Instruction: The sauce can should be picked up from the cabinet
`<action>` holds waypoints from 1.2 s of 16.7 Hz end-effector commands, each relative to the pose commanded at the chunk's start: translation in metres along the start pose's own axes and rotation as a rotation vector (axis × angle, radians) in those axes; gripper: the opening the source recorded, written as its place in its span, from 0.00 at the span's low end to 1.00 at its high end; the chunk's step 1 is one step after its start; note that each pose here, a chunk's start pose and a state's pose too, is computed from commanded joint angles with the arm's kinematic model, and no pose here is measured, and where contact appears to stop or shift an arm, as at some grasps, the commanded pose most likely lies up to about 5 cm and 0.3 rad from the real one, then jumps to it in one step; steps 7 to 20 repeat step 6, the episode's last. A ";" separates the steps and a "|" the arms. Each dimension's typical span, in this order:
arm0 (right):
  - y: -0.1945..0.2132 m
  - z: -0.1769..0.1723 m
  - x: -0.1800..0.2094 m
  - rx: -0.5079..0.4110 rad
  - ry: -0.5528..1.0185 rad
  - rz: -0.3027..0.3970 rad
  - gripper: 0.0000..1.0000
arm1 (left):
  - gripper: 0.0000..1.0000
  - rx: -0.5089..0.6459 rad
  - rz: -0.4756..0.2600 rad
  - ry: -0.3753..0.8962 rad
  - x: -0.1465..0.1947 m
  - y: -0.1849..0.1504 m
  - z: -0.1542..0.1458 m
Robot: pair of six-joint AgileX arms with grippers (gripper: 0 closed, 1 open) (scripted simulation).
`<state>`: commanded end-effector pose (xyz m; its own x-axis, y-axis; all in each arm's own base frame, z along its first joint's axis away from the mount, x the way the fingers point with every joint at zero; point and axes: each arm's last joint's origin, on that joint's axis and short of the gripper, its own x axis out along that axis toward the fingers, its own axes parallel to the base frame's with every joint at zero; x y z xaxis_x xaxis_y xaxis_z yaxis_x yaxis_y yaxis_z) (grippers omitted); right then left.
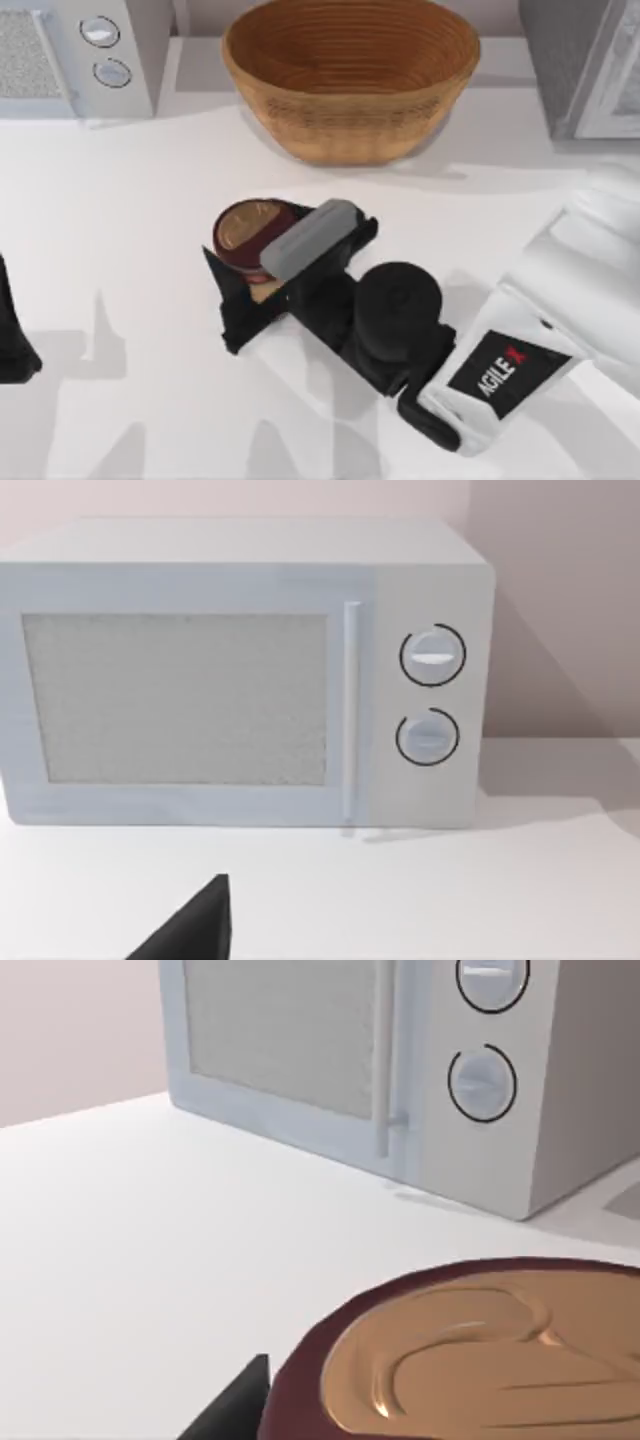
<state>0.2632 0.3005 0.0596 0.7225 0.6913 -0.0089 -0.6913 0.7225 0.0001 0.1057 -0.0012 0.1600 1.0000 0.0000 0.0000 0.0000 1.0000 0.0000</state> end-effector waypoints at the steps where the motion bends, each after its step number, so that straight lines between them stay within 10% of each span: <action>1: 0.000 0.000 0.000 0.000 0.000 0.000 1.00 | 1.00 0.000 0.000 0.000 0.000 0.000 0.000; 20: 0.000 0.000 0.000 0.000 0.000 0.000 1.00 | 1.00 0.000 0.000 0.000 0.000 0.000 0.000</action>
